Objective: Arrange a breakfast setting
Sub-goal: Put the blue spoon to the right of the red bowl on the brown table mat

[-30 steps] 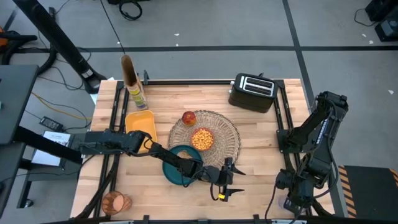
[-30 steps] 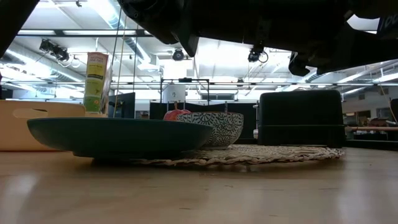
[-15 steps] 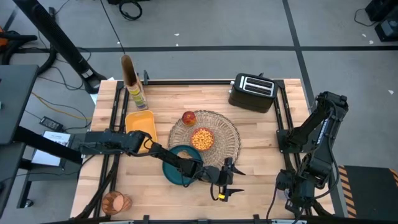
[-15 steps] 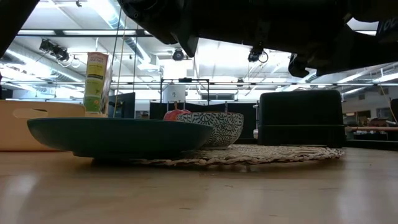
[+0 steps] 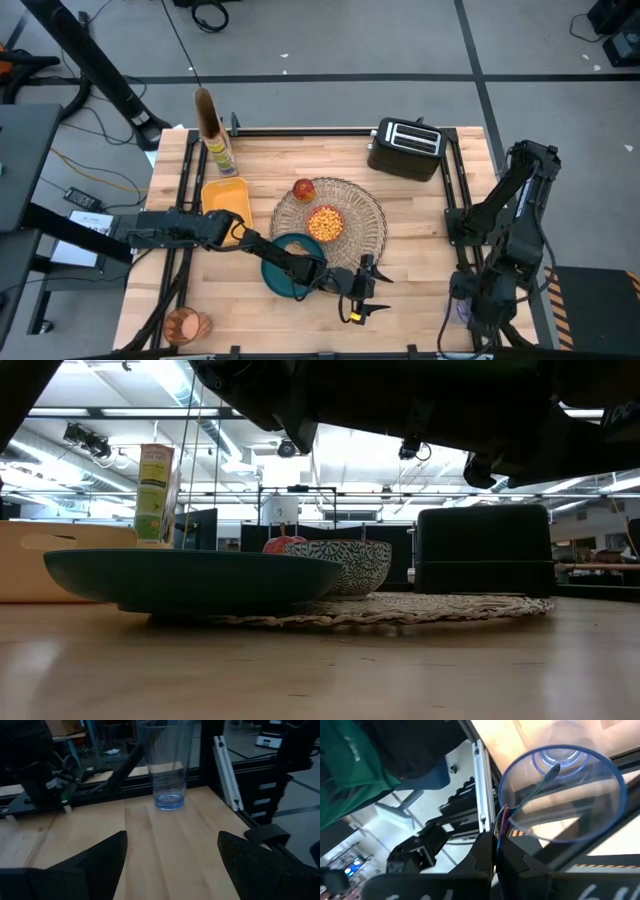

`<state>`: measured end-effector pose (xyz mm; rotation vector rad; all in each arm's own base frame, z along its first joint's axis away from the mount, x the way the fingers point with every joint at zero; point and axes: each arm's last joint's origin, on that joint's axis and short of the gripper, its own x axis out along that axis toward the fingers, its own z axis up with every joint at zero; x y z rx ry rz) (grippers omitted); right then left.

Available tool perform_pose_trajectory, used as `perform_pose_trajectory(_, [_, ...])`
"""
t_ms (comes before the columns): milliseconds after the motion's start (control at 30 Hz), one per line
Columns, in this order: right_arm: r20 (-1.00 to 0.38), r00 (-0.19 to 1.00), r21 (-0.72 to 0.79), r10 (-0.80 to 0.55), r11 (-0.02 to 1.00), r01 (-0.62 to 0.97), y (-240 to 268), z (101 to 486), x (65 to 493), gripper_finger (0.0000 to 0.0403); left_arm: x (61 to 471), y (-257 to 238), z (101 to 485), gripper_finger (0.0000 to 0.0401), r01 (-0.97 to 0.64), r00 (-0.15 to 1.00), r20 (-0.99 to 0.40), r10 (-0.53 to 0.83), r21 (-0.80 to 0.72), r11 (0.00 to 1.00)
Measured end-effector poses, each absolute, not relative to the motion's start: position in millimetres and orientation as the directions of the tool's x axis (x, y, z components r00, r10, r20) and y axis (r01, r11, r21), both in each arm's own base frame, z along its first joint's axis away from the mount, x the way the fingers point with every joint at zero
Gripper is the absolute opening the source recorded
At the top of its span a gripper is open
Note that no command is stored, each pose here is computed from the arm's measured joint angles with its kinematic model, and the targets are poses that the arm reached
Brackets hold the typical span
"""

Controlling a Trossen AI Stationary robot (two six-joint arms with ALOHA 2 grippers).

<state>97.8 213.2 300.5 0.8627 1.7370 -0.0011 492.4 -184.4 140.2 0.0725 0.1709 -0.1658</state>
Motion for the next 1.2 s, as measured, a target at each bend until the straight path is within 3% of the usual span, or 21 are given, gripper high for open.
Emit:
perform_pose_trajectory(333, [-0.791, -0.023, 0.484, 0.611, 0.648, 0.587, 164, 335, 74, 0.0014, 491, -188, 139, 0.0318, 0.229, 0.957, -0.198, -0.210, 0.077, 0.970])
perform_pose_trajectory(767, [-0.580, 0.336, 0.781, 0.742, 0.390, 0.487, 109, 410, 54, 0.0014, 490, -182, 129, 0.0318, 0.231, 0.936, -0.298, -0.190, 0.108, 0.967])
perform_pose_trajectory(933, [-0.588, 0.477, 0.809, 0.653, 0.451, 0.378, 99, 418, 56, 0.0014, 492, -170, 128, 0.0318, 0.158, 0.929, -0.351, -0.118, 0.089, 0.983])
perform_pose_trajectory(1033, [-0.612, 0.550, 0.772, 0.568, 0.581, 0.259, 103, 412, 66, 0.0014, 485, -165, 136, 0.0318, 0.107, 0.894, -0.445, -0.041, 0.125, 0.986])
perform_pose_trajectory(1200, [-0.735, 0.521, 0.608, 0.435, 0.763, 0.221, 112, 390, 83, 0.0014, 465, -170, 167, 0.0318, 0.045, 0.844, -0.531, 0.070, 0.202, 0.978])
